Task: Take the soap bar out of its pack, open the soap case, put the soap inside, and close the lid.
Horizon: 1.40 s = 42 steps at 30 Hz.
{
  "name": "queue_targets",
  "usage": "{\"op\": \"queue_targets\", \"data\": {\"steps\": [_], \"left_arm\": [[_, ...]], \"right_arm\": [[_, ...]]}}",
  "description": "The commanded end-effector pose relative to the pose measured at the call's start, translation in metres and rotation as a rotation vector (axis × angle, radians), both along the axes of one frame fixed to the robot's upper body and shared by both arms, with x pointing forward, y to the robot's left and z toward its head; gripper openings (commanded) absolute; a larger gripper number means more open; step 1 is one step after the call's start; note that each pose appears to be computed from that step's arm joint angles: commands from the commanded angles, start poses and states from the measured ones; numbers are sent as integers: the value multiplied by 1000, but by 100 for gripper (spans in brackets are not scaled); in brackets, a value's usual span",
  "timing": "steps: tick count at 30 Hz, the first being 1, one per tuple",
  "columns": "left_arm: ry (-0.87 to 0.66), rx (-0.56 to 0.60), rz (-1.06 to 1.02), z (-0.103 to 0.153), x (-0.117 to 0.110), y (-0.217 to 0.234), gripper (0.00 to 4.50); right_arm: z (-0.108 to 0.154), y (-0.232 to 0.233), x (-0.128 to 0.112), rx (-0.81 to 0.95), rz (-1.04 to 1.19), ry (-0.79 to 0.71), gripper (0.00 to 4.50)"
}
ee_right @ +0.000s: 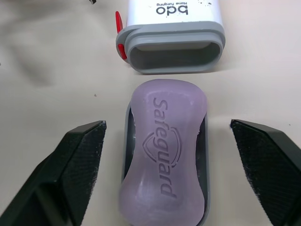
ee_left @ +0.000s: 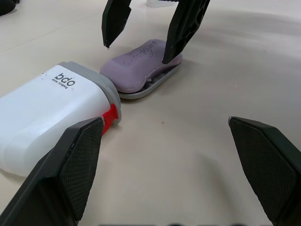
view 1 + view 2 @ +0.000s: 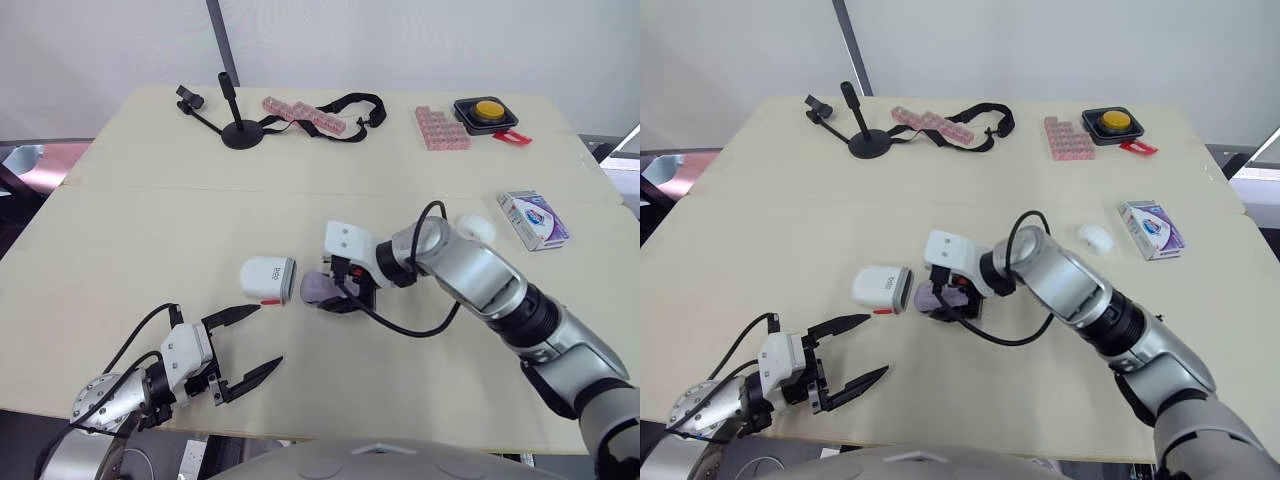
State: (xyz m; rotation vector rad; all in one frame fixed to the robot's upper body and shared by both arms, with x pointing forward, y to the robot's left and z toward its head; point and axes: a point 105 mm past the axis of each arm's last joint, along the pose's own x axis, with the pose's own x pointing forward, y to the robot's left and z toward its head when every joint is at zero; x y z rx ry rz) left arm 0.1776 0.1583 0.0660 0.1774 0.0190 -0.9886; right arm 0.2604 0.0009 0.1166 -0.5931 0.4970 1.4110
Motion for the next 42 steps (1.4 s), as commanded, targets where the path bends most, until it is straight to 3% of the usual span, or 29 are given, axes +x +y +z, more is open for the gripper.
{"op": "queue_targets", "data": {"steps": [1, 8, 17, 21, 29, 33, 42], "left_arm": [[-32, -10, -14, 8, 1, -4, 450], [-44, -1, -18, 12, 6, -1, 450], [-57, 13, -29, 16, 11, 3, 450], [-63, 10, -28, 19, 15, 3, 450], [-77, -10, -10, 23, 21, 3, 450], [-117, -31, 49, 34, 32, 8, 450], [-164, 55, 29, 57, 63, 24, 450]], "right_arm": [[29, -4, -2, 94, 27, -56, 447], [36, -51, 5, 347, 19, -112, 447], [6, -126, -26, 649, 58, -137, 447], [-11, -139, -30, 644, 50, -166, 447], [-13, -135, -31, 638, 76, -186, 447], [-18, -135, -33, 618, 84, -162, 447], [-16, -133, -28, 597, 112, -159, 447]]}}
